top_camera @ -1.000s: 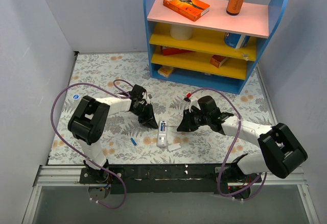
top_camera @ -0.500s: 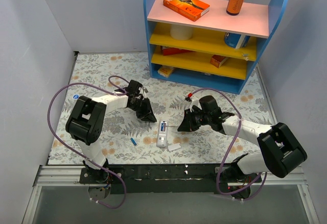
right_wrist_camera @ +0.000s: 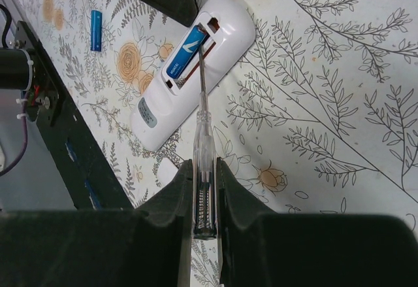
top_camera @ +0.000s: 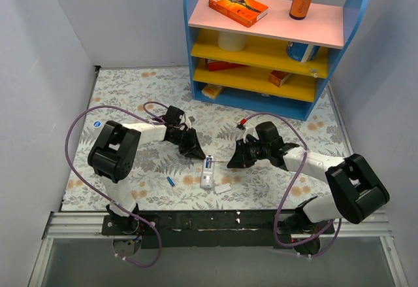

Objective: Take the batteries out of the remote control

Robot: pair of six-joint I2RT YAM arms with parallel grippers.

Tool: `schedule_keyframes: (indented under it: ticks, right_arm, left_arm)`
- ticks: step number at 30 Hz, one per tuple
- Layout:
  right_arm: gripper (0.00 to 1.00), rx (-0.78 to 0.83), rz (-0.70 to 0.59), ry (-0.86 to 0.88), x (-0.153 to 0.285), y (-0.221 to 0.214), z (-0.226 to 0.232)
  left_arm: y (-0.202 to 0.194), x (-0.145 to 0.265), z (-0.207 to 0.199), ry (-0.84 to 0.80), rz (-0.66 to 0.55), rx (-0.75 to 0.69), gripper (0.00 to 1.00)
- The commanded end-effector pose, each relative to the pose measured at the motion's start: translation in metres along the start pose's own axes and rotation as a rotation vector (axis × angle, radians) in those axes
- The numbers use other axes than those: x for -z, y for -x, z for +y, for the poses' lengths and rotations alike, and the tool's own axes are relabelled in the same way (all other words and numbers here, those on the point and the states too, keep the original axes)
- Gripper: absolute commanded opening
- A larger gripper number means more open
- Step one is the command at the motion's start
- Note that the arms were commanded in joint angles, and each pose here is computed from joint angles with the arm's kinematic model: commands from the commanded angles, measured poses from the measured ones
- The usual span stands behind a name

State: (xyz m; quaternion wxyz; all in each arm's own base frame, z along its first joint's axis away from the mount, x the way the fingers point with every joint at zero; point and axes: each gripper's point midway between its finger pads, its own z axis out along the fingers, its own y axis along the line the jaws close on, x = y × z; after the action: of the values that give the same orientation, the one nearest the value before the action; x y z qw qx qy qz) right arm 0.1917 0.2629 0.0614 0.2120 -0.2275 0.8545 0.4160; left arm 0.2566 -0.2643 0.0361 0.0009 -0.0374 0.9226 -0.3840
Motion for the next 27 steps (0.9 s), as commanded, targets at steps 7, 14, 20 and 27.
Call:
schedule_keyframes:
  ticks: [7,14,20,27]
  right_arm:
    - [0.01,-0.101,0.125,-0.051,0.004,-0.051,-0.027]
    - [0.01,-0.166,0.162,-0.038,-0.004,-0.072,-0.037]
    - [0.01,-0.181,0.175,-0.066,-0.004,-0.08,-0.044]
    - [0.01,-0.135,0.168,-0.032,-0.002,-0.074,-0.039]
  left_arm:
    - [-0.008,-0.018,0.025,0.054,0.028,0.048,0.11]
    - [-0.013,-0.021,0.043,0.115,0.028,0.077,0.11]
    - [-0.014,-0.021,0.049,0.146,0.026,0.089,0.11]
    - [-0.013,-0.019,0.047,0.146,0.017,0.089,0.11]
